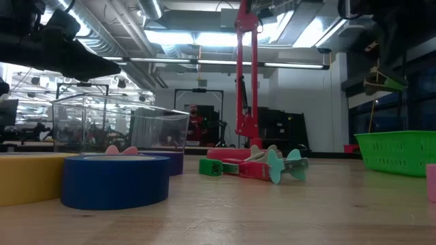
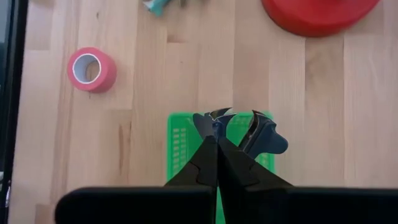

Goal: Pick and place Stapler, Stapler remover, tape
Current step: Put the black staple remover into the top green basket, then put the blue staple remover into the top green basket

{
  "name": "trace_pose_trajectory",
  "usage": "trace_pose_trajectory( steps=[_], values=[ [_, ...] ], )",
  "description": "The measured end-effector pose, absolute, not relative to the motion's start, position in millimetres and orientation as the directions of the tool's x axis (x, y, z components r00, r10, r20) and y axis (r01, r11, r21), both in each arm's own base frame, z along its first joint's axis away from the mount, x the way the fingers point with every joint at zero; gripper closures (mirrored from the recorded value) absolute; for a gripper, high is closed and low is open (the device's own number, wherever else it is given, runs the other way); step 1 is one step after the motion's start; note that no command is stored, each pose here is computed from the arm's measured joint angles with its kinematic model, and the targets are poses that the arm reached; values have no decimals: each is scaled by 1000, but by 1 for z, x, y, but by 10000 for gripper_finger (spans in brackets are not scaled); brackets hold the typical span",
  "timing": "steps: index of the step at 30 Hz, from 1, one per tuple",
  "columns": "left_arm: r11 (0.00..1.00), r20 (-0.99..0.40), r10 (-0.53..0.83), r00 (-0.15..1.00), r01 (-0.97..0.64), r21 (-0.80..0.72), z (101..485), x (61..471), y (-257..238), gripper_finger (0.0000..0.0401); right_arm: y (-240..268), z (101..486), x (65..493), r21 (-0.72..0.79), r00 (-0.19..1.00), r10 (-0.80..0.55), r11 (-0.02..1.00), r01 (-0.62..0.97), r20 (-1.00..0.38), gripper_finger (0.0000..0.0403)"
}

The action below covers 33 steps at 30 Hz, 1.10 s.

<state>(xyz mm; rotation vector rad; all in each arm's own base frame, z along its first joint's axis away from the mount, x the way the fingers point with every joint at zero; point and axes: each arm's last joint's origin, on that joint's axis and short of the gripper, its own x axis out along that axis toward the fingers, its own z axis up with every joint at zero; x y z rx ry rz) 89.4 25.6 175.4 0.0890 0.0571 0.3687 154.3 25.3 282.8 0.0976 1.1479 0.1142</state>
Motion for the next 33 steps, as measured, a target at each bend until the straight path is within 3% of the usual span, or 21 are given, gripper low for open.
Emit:
trace_pose_trajectory(
  steps=[11, 20, 33],
  values=[
    [929, -39, 363, 931, -358, 97, 175, 89, 26, 227, 35, 245, 143, 174, 344, 159, 985, 14, -925, 403],
    [929, -39, 363, 931, -358, 97, 175, 89, 26, 227, 41, 220, 145, 175, 369, 145, 983, 50, -918, 402],
    [929, -39, 363, 931, -358, 97, 175, 89, 26, 226, 39, 196, 141, 170, 342, 114, 976, 139, -933, 375]
  ],
)
